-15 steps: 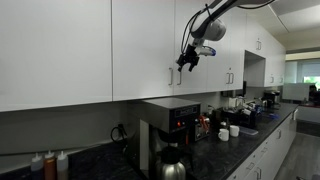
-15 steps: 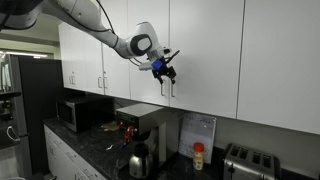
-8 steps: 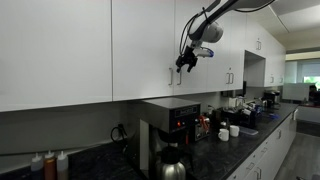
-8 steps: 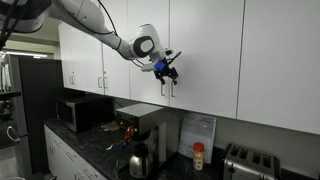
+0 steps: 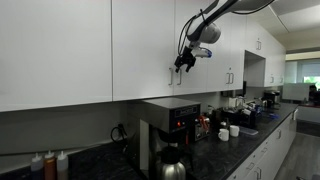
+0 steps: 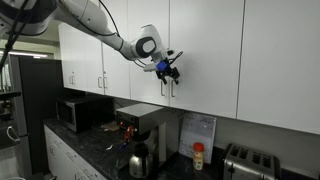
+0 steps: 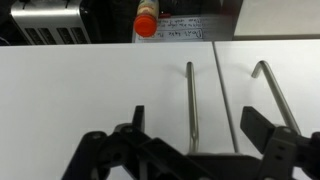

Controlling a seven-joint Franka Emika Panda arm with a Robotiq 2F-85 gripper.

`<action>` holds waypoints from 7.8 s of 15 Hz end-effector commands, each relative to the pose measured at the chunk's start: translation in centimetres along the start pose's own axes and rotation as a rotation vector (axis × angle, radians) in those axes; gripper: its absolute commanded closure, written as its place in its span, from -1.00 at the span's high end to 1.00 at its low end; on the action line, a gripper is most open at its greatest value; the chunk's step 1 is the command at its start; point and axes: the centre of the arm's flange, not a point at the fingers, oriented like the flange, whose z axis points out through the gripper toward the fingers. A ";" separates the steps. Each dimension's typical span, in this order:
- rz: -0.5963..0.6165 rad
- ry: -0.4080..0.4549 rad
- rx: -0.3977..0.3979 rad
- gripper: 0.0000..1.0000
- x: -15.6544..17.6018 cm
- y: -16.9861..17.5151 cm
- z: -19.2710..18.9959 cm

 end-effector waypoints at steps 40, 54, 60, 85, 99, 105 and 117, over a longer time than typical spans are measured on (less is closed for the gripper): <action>-0.032 0.052 0.031 -0.95 -7.5 1.9 -5.9; -0.040 0.045 0.019 -0.95 -12.4 4.3 -9.6; -0.028 0.045 0.009 -0.95 -14.8 5.9 -11.2; 0.029 0.050 -0.036 -0.95 -19.8 12.4 -14.3; 0.031 0.034 -0.054 -0.95 -20.9 13.2 -15.0; 0.057 -0.003 -0.031 -0.79 -20.4 12.7 -11.4; 0.056 -0.003 -0.031 -0.79 -20.4 12.7 -11.4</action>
